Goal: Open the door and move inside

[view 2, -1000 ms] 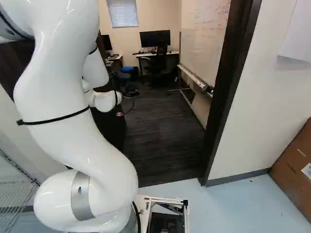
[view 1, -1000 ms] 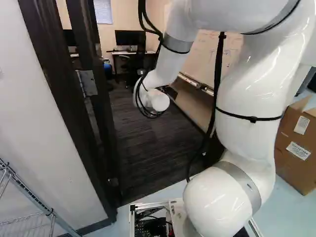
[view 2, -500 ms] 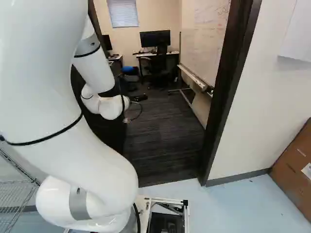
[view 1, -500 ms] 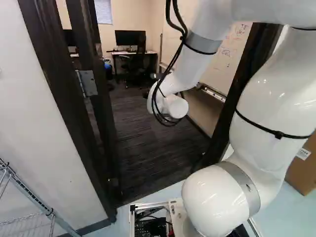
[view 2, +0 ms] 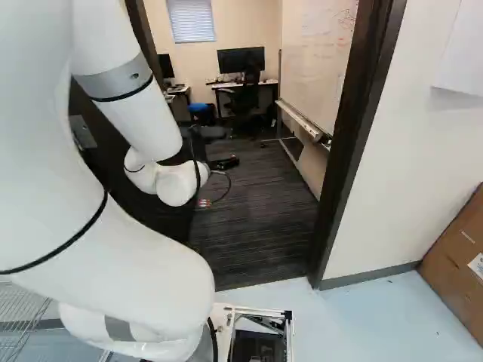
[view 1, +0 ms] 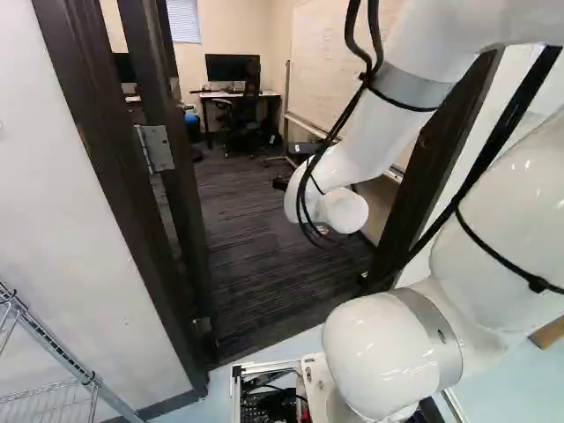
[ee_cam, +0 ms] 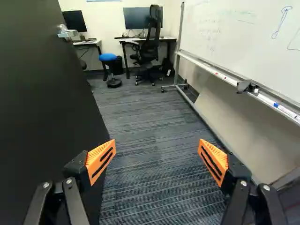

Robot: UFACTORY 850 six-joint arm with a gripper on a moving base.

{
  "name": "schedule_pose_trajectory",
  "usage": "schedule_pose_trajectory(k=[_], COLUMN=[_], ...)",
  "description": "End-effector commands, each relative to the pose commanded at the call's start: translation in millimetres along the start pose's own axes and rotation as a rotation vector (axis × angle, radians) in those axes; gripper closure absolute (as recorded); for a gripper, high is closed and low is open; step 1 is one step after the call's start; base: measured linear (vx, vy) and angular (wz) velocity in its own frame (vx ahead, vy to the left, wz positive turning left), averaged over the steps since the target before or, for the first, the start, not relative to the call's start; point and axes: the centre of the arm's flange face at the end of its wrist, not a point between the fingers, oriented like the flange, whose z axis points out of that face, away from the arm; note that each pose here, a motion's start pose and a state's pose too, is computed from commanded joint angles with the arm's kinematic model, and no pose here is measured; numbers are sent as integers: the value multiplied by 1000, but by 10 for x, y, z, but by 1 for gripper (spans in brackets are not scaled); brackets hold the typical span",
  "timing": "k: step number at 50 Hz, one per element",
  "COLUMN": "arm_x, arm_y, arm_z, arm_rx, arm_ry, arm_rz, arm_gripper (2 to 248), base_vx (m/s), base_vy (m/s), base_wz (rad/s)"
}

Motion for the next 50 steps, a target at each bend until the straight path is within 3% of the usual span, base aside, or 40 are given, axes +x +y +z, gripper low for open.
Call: schedule_pose_trajectory(k=[25,50], arm_x=[-224,-304], arm_y=[169,213], arm_z=[-337,-444], arm_rx=[-23,-30], arm_ry=[-15,-20], arm_rz=[-11,-14], arm_gripper=[3,3], base_vx=[0,0], base_vy=[0,0], base_wz=[0,0])
